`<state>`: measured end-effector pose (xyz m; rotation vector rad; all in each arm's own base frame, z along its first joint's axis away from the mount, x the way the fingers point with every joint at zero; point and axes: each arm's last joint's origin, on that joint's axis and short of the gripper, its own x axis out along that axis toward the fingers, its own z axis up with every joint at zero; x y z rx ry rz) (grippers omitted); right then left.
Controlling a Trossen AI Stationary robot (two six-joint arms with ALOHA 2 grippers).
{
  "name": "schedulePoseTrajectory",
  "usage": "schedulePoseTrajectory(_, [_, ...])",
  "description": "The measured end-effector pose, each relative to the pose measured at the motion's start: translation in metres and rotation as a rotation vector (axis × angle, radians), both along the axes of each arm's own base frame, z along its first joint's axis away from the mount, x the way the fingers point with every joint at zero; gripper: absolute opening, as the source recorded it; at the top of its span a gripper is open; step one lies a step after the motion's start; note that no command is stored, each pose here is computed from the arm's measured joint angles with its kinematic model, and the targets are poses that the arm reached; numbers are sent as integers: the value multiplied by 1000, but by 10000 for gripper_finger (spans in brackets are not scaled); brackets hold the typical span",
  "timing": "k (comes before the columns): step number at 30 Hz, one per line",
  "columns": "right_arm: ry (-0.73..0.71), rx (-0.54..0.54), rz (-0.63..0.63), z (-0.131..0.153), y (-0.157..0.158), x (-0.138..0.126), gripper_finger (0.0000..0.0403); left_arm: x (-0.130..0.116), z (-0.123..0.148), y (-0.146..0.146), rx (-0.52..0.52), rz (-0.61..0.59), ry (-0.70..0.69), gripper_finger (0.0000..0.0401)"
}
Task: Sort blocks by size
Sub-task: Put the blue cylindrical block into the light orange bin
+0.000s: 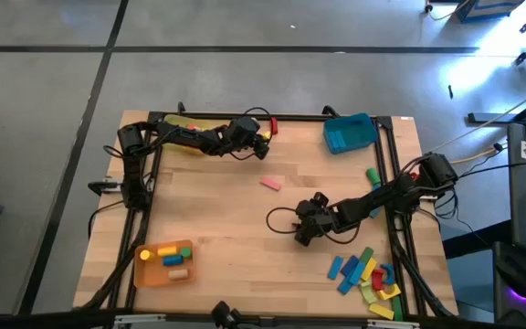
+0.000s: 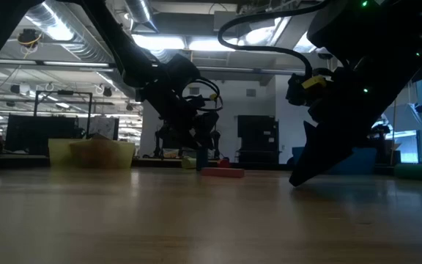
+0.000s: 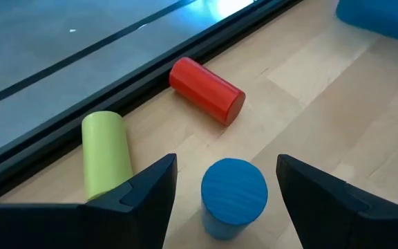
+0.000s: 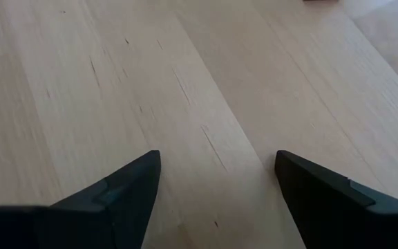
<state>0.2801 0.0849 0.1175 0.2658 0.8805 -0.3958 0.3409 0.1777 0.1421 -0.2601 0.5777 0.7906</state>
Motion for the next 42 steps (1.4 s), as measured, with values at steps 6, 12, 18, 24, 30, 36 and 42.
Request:
schedulePoseTrajectory(6, [0, 0, 0, 0, 0, 0, 289, 1, -6, 0, -2, -3, 12, 233])
schedulePoseTrajectory(12, [1, 0, 0, 0, 0, 0, 289, 3, -27, 2, -15, -7, 60, 233])
schedulePoseTrajectory(18, [1, 0, 0, 0, 0, 0, 289, 4, -25, 7, 17, 5, 18, 225])
schedulePoseTrajectory(24, [1, 0, 1, 0, 0, 0, 289, 2, -26, 8, 20, 2, 39, 153])
schedulePoseTrajectory(30, [4, 8, 6, 0, 0, 0, 289, 5, -26, 4, 42, -32, 61, 112])
schedulePoseTrajectory(36, [4, 9, 6, 0, 0, 0, 289, 9, -10, -18, 51, -106, 91, 112])
schedulePoseTrajectory(42, [4, 27, 15, 0, 1, 0, 289, 5, 25, -60, 24, -203, 141, 119])
